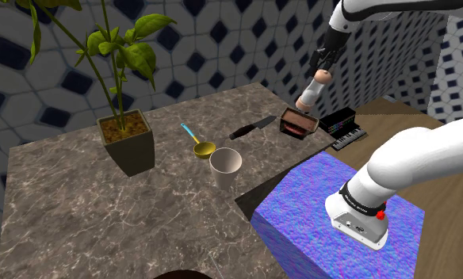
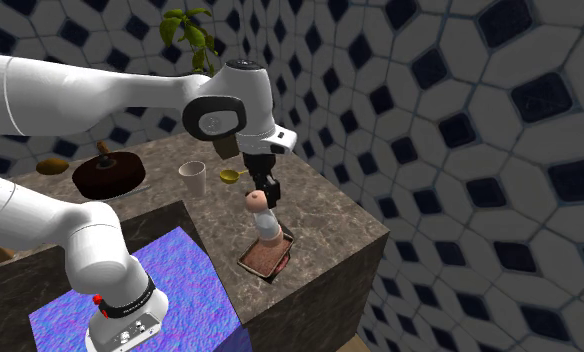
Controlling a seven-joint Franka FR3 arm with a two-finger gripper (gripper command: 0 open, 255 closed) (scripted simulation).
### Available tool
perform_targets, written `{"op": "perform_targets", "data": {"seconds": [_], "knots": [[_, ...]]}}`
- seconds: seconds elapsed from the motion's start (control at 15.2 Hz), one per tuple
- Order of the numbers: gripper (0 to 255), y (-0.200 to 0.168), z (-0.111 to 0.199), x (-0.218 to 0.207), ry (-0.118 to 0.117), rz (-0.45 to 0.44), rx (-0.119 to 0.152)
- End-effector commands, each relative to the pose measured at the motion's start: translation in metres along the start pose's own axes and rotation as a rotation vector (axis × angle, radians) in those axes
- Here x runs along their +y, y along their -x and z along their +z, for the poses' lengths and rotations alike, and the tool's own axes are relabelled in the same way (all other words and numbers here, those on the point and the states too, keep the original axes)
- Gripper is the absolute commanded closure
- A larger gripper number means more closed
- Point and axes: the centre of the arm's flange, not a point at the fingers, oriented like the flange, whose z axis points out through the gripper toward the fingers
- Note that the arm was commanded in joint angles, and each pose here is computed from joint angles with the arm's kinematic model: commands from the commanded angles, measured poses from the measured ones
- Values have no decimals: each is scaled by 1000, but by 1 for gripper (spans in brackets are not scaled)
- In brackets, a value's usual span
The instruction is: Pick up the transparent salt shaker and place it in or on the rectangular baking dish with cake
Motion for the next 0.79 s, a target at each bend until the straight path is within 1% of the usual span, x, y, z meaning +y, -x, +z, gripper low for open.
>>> {"op": "perform_targets", "data": {"seconds": [0.0,0.2,0.73], "knots": [[255,1,12,1,0,0,1],[255,2,27,1,0,0,1],[255,2,27,1,0,0,1]]}}
